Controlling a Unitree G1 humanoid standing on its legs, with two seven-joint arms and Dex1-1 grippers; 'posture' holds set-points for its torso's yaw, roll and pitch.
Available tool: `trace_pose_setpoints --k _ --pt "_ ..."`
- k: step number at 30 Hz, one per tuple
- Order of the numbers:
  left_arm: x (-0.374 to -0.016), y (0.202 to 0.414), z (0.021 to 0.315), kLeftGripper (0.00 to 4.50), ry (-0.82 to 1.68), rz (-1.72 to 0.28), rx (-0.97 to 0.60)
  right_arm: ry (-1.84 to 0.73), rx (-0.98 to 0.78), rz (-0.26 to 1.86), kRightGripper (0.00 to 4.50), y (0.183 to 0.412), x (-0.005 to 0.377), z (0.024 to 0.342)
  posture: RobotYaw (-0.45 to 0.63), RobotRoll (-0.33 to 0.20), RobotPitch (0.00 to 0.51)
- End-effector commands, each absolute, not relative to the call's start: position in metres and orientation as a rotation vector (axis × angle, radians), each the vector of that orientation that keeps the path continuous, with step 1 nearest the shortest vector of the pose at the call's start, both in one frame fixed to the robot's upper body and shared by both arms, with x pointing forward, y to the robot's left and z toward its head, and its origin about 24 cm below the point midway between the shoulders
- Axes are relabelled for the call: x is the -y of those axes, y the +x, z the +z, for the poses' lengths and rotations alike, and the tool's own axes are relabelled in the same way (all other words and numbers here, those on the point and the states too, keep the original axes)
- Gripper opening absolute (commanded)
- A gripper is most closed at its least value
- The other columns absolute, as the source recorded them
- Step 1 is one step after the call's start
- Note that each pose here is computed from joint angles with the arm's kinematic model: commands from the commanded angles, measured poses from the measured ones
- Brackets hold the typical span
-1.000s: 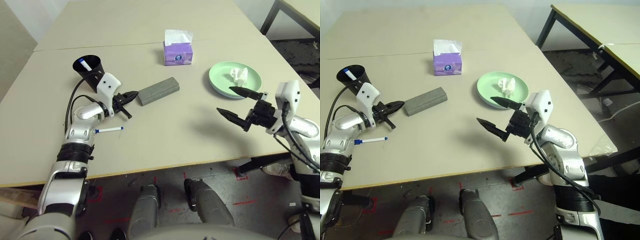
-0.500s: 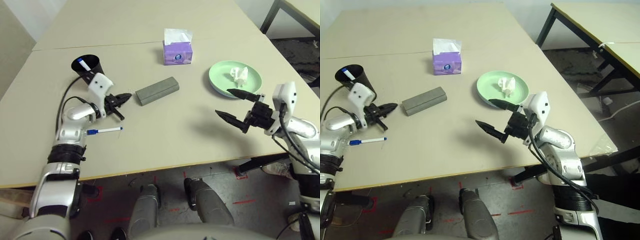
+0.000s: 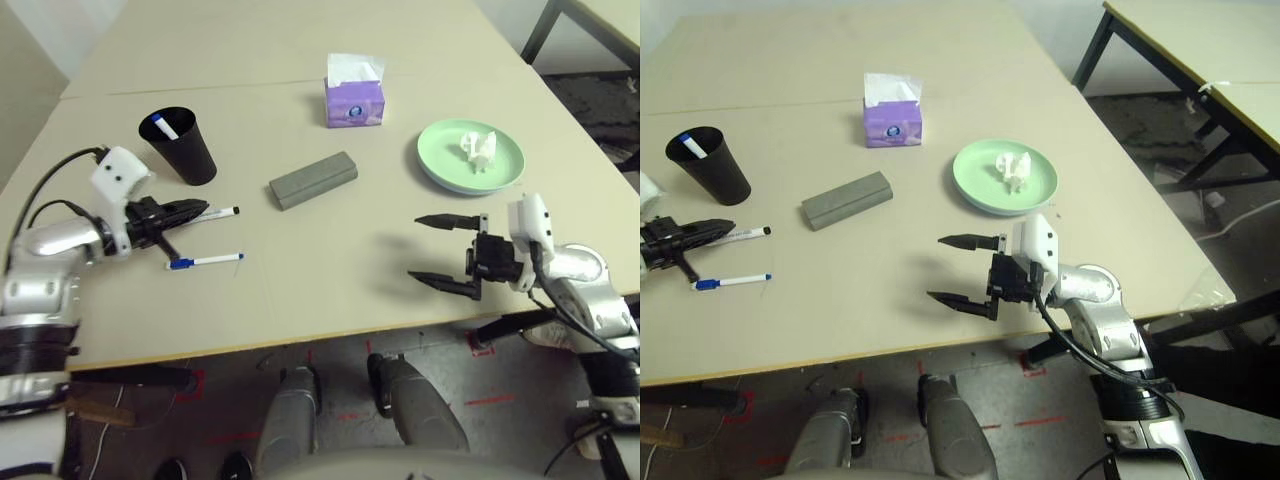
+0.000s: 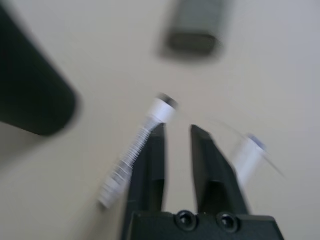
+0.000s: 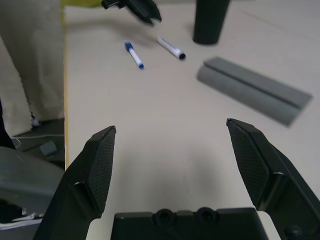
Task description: Organize and tidy the items on the table.
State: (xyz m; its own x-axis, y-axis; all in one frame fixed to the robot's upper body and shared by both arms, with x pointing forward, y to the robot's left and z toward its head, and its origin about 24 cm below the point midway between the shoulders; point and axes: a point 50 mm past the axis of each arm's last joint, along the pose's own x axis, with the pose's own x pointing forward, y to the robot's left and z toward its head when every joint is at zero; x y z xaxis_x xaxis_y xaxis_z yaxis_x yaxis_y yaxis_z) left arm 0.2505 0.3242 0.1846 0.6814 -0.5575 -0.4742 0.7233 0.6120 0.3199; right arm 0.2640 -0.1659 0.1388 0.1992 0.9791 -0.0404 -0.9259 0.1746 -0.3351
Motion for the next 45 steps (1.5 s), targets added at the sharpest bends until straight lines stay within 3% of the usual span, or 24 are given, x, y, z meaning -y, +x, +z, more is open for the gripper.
trace_pose_setpoints --k 1,7,13,21,37,45 --pt "-0.325 0.237 0.207 2.35 0.595 -0.859 -0.424 -0.279 0.231 1.396 4.5 0.265 0.155 0.143 -0.09 0.0 0.201" --pt "-0.323 0.226 0.247 4.48 0.788 -1.041 -0.585 -0.257 0.277 1.43 4.5 0.267 0.142 0.148 -0.08 0.0 0.207" --pt "-0.313 0.24 0.249 4.49 1.021 -1.142 -0.621 -0.241 0.304 1.472 4.5 0.263 0.129 0.151 -0.1 0.0 0.21" --pt "-0.31 0.25 0.211 4.49 1.166 -1.22 -0.663 -0.247 0.319 1.456 4.5 0.259 0.127 0.157 -0.14 0.0 0.204" --pt "-0.319 0.255 0.164 4.49 1.106 -1.112 -0.654 -0.254 0.329 1.461 4.5 0.257 0.121 0.169 -0.14 0.0 0.191" --pt "-0.31 0.264 0.156 4.49 1.073 -1.111 -0.626 -0.254 0.325 1.466 4.5 0.254 0.118 0.169 -0.16 0.0 0.189"
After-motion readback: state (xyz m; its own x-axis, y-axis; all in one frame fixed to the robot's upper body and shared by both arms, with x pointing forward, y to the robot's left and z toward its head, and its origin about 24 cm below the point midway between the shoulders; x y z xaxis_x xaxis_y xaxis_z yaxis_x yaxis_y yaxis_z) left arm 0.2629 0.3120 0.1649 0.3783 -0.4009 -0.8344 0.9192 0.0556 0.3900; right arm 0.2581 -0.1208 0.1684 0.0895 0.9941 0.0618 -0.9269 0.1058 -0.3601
